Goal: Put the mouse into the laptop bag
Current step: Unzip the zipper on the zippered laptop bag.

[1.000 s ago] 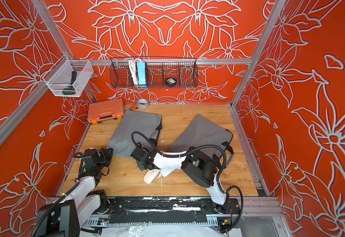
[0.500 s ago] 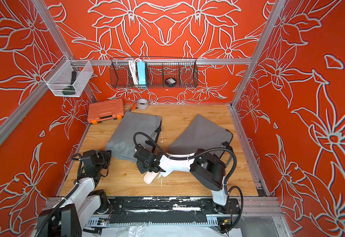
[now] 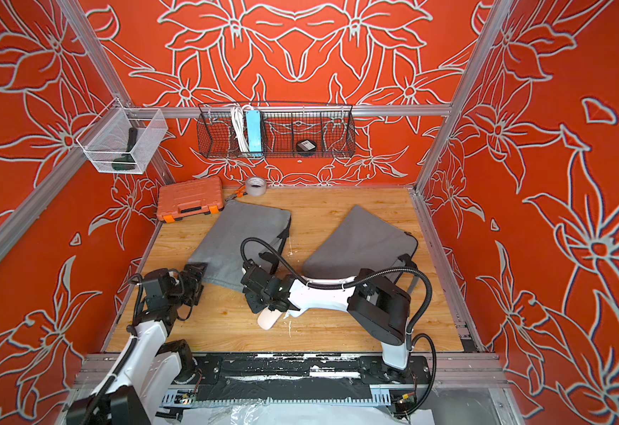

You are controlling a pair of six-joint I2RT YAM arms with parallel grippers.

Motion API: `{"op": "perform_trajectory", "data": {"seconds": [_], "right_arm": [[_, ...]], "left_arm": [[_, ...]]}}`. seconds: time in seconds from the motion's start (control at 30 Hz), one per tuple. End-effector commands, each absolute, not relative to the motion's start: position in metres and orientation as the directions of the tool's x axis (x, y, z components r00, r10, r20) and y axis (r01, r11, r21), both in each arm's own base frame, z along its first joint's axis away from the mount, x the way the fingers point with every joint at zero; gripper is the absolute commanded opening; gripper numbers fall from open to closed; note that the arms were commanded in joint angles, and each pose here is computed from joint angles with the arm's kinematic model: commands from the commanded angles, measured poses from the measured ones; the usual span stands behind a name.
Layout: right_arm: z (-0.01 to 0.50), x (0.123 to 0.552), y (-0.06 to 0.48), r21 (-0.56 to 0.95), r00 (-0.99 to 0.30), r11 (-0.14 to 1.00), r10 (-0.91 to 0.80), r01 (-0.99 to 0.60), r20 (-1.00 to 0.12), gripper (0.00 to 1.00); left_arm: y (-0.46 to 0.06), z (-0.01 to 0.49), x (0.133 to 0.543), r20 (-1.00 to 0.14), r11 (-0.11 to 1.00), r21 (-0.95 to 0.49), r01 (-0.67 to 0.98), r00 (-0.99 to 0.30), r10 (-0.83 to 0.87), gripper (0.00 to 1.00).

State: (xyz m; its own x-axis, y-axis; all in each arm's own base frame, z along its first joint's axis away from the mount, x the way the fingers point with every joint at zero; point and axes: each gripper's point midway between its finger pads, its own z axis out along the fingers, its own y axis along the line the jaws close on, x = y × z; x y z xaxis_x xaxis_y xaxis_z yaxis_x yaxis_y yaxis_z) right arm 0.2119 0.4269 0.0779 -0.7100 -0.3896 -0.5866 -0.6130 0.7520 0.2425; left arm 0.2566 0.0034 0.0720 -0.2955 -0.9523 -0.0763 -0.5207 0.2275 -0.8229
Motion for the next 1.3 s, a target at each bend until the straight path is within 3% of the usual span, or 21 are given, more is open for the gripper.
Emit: {"op": "perform_trajectory", "data": {"seconds": [0.0,0.27,0.4,0.57,0.63,0.77,0.87,1.27], "right_arm": [[0.088,0.218,0.417,0.226,-0.705,0.771,-0.366,-0.595,-0.607,0.00],[0.084,0.216,0.418,0.238,-0.700,0.756,-0.374,-0.610,-0.609,0.00],[0.081,0.215,0.419,0.241,-0.702,0.753,-0.376,-0.612,-0.605,0.00],[0.079,0.214,0.421,0.249,-0.705,0.751,-0.375,-0.612,-0.601,0.00],[0.078,0.213,0.421,0.251,-0.705,0.746,-0.381,-0.617,-0.598,0.00],[0.073,0.213,0.420,0.233,-0.699,0.748,-0.396,-0.621,-0.595,0.00],[0.066,0.213,0.422,0.213,-0.694,0.744,-0.424,-0.633,-0.581,0.00],[0.072,0.200,0.469,0.236,-0.647,0.660,-0.488,-0.713,-0.586,0.00]], "left_arm": [[-0.034,0.047,0.227,0.109,0.153,-0.801,-0.579,-0.392,-0.913,0.92],[-0.073,0.054,0.228,0.139,0.146,-0.849,-0.507,-0.481,-0.866,0.96],[-0.082,0.056,0.236,0.123,0.156,-0.859,-0.487,-0.494,-0.861,0.91],[-0.086,0.056,0.246,0.107,0.175,-0.860,-0.478,-0.506,-0.856,0.64],[-0.085,0.051,0.248,0.108,0.186,-0.848,-0.497,-0.505,-0.856,0.37],[-0.087,0.054,0.254,0.093,0.207,-0.847,-0.491,-0.519,-0.850,0.12],[-0.088,0.060,0.257,0.085,0.207,-0.856,-0.474,-0.522,-0.849,0.00],[-0.108,0.064,0.251,0.137,0.179,-0.860,-0.477,-0.555,-0.821,0.00]]}}
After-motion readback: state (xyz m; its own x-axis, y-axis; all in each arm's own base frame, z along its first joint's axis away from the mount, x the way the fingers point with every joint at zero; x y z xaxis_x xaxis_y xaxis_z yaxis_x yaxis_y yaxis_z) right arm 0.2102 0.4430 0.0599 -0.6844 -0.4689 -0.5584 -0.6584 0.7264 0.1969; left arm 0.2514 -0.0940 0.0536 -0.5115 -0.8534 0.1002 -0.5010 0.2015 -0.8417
